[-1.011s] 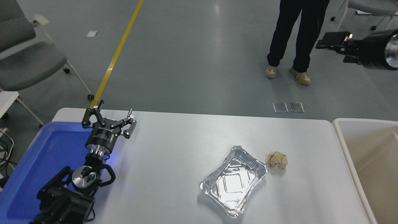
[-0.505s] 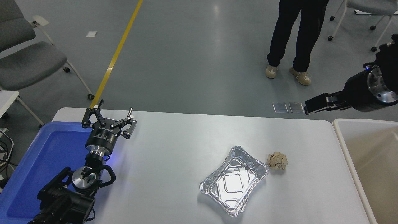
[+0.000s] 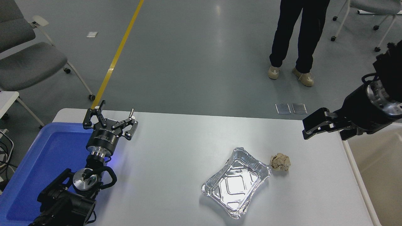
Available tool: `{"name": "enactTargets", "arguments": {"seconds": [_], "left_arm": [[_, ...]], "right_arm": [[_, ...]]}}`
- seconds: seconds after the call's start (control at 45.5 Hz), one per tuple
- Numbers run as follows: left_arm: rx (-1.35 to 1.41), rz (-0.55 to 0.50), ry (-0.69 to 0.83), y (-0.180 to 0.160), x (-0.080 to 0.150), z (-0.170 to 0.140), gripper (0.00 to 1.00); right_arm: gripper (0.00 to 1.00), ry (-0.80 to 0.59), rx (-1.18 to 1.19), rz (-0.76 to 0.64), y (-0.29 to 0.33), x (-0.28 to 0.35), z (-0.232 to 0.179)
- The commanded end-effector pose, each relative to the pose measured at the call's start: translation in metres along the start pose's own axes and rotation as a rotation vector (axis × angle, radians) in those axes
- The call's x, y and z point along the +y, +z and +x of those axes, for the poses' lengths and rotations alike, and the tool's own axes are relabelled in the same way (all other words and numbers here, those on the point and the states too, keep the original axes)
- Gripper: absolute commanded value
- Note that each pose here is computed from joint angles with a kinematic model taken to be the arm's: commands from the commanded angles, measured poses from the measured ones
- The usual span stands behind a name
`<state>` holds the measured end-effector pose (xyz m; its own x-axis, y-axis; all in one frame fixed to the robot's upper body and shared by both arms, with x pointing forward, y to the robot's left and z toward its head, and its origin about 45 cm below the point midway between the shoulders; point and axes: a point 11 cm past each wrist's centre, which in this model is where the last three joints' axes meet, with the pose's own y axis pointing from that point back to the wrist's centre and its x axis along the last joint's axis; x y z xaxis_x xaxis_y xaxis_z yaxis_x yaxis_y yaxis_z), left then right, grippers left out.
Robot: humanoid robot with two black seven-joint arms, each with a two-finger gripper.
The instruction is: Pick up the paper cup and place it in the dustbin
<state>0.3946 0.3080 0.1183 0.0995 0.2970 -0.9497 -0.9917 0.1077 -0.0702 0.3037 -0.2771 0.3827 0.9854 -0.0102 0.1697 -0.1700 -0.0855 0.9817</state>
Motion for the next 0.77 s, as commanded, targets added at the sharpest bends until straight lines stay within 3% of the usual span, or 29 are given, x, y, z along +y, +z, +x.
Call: {"name": "enactTargets", "arguments": {"seconds": [0.0, 0.747], "left_arm": [[0.000, 0.000, 0.001, 0.000, 0.000, 0.000, 0.99], [0.000, 0.000, 0.001, 0.000, 0.000, 0.000, 0.99]], "right_arm": [[1.00, -0.023, 0.020, -0.022, -0.024, 0.020, -0.001], [1.00, -0.143, 0.096, 0.015, -0.060, 0.001, -0.006]]}}
